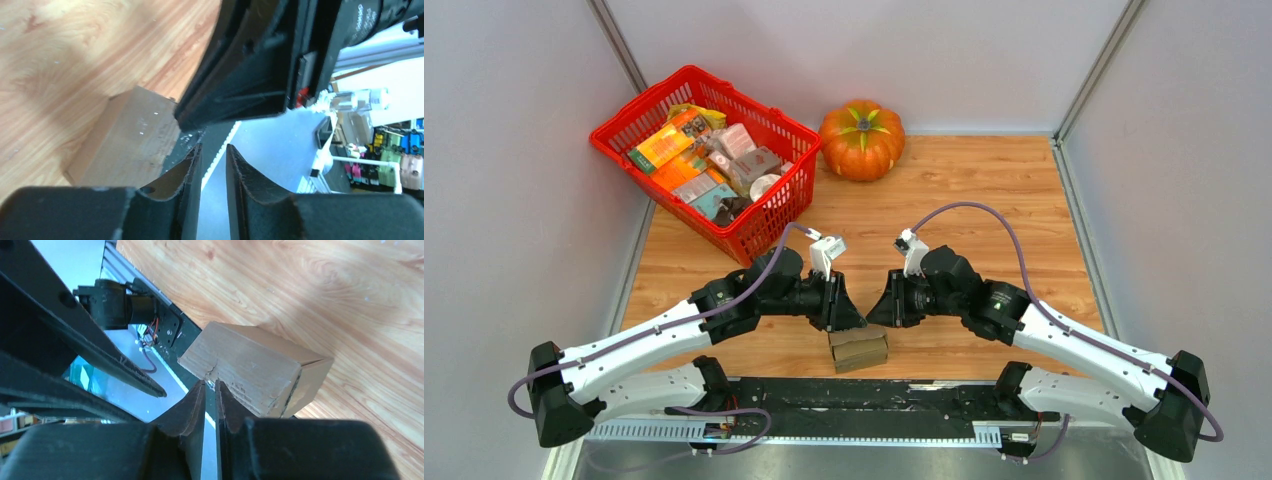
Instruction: Fold the paper box
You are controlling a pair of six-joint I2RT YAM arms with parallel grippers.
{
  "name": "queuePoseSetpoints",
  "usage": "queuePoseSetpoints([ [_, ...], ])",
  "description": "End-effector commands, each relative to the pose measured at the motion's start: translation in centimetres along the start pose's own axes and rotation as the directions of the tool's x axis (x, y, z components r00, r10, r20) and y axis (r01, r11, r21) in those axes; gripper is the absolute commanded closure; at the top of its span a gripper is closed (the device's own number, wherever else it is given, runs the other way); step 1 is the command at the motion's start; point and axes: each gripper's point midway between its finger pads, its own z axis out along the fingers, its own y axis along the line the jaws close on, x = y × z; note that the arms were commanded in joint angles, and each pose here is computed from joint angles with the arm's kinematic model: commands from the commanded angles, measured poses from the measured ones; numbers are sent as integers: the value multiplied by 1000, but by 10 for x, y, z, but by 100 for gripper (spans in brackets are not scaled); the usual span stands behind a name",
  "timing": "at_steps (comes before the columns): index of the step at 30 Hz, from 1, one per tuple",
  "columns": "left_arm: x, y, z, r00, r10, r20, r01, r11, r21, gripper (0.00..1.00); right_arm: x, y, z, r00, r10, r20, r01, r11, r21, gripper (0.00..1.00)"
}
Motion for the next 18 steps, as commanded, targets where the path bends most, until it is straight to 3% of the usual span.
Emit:
queuePoseSetpoints([
  [1, 6, 19, 8, 997, -70, -11, 70, 997, -20, 73, 3, 15, 4, 1000, -13, -20, 10, 993, -121, 86],
  [7, 31, 56, 16, 993, -120, -25, 117, 989, -94, 83, 16, -19, 12, 999, 35, -37, -38, 996, -80, 91],
  [14, 60, 75, 23, 978, -210, -17, 208, 976, -70, 85, 39, -46, 16, 995, 80, -57, -83, 995, -52, 94],
  [18, 54, 75, 13, 986, -167, -22, 163, 979, -121, 82, 39, -45, 14, 996, 68, -58, -71, 996, -56, 94],
])
